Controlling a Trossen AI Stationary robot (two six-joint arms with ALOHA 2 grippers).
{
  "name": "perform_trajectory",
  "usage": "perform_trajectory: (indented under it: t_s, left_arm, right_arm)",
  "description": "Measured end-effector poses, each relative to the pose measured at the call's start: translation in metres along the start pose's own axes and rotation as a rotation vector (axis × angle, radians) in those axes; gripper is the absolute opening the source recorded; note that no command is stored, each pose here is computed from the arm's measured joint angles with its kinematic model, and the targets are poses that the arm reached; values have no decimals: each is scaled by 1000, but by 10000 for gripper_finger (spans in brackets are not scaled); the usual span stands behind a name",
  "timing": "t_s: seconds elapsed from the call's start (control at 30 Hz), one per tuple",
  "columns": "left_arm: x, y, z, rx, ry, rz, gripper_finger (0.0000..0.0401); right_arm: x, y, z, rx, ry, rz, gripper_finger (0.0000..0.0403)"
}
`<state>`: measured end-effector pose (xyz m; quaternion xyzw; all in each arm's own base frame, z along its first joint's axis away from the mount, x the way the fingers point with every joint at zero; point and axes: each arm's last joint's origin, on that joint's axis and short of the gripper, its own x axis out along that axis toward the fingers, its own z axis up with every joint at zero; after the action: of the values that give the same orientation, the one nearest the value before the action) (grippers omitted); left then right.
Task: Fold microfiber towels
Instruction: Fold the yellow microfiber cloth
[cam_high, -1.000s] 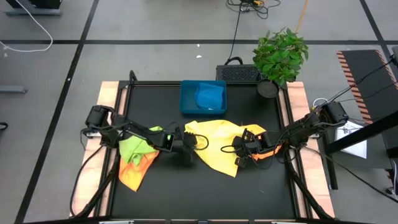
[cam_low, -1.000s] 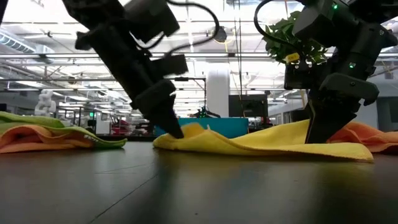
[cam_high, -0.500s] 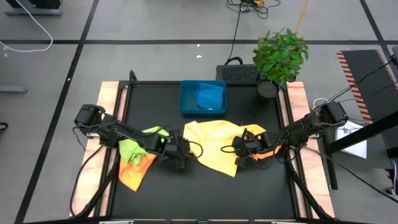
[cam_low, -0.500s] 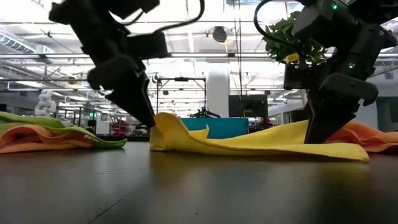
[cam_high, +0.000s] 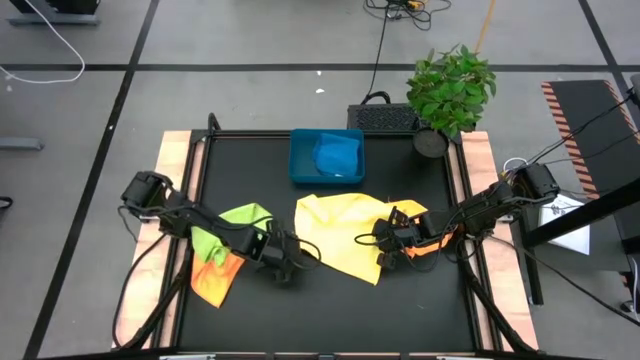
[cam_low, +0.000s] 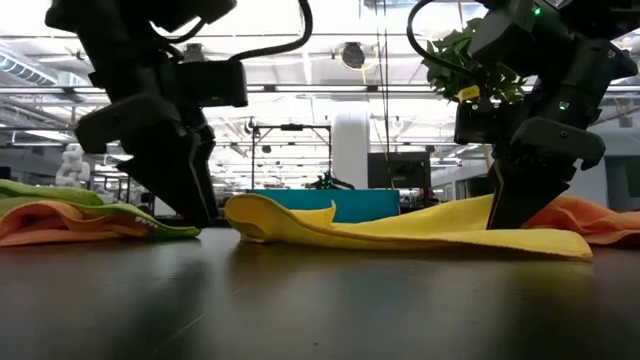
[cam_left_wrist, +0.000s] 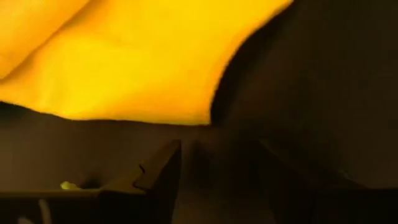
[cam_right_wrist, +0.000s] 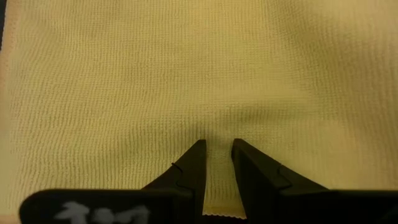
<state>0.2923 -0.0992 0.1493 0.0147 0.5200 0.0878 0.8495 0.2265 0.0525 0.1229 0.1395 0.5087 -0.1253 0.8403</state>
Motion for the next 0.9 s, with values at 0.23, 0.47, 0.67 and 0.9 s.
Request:
perform_trajectory:
  t_s: [0.23, 0.47, 0.67, 0.9]
  left_arm:
    - [15, -13, -2, 2, -98, -60, 207]
    - [27, 7, 4, -6, -101, -5, 207]
    - [32, 25, 11, 31, -120, 51, 207]
    - [35, 37, 14, 46, -114, 96, 207]
  right_arm:
    - [0, 0, 1, -7, -5, 4, 75]
    - [0, 0, 1, -12, -7, 5, 75]
    - [0, 0, 1, -17, -6, 4, 75]
    - [0, 0, 1, -17, -6, 5, 75]
